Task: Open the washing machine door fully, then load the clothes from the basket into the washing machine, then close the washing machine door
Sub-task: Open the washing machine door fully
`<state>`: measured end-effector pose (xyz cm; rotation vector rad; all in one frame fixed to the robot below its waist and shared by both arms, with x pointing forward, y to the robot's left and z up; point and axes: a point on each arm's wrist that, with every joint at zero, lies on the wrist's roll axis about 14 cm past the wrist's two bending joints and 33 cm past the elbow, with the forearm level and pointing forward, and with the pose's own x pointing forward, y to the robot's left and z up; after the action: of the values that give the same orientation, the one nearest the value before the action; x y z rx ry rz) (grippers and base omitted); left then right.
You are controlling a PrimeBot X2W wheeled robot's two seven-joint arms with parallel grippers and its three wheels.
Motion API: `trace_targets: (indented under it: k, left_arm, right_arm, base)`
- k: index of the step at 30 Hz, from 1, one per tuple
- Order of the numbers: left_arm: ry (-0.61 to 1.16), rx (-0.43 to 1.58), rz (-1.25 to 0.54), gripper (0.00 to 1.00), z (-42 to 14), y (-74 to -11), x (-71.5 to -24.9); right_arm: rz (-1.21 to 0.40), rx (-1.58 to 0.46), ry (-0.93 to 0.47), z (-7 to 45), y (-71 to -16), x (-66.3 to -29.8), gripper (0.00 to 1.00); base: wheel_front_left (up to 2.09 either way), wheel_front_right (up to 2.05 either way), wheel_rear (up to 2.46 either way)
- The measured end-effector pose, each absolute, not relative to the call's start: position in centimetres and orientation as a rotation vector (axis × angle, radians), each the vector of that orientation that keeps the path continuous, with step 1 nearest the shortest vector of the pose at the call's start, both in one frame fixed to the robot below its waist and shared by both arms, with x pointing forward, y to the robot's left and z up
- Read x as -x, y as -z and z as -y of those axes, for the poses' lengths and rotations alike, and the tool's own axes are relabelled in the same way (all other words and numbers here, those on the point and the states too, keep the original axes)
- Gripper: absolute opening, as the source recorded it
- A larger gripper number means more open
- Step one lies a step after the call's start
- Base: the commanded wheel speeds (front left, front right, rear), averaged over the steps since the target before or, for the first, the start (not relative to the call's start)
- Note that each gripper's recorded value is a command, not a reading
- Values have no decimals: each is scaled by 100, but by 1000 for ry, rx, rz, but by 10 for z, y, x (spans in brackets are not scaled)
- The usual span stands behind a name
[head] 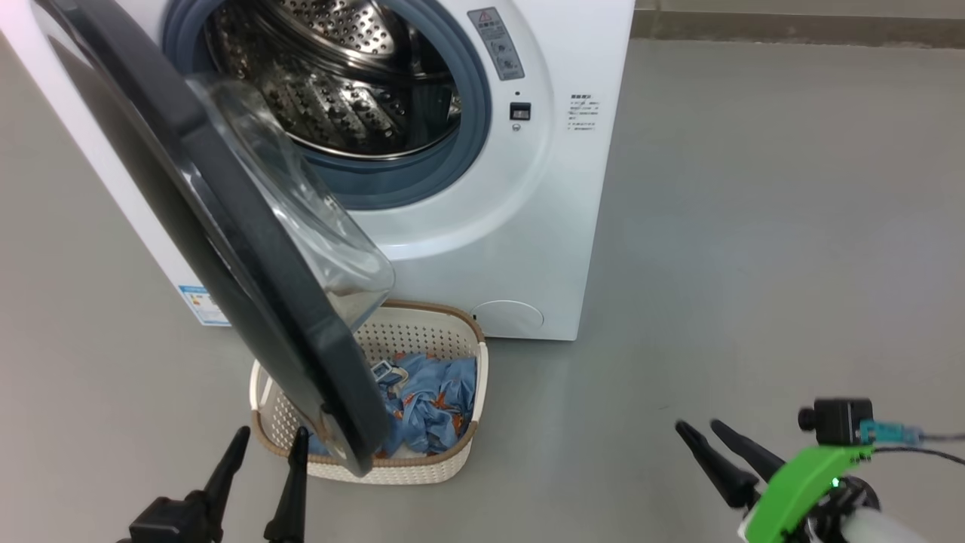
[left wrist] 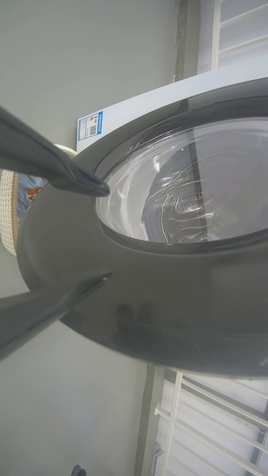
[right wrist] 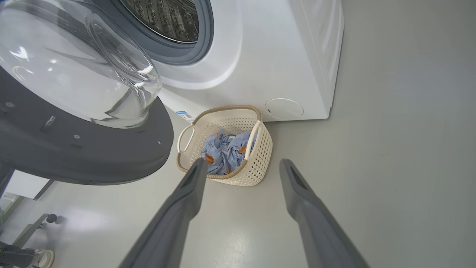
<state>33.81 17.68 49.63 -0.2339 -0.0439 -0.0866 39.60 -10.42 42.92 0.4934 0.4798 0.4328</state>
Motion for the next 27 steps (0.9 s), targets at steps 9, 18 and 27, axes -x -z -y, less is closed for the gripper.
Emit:
trace_targets:
  k: [9,18,27]
  left_arm:
    - [81,236,40,100,-178,-494,-333]
    - [76,236,40,100,-180,-494,-334]
    - [66,235,36,100,-183,-493,-335]
  right_arm:
    - [-437,-347,-366,136,-410,-383,100]
    - [-205,-303,-269,163,-454,-407,100]
    - [14,-202,-205,173,-499,-405,100]
  base:
    - [0,0,0]
    - [0,0,0]
    - [0,0,0]
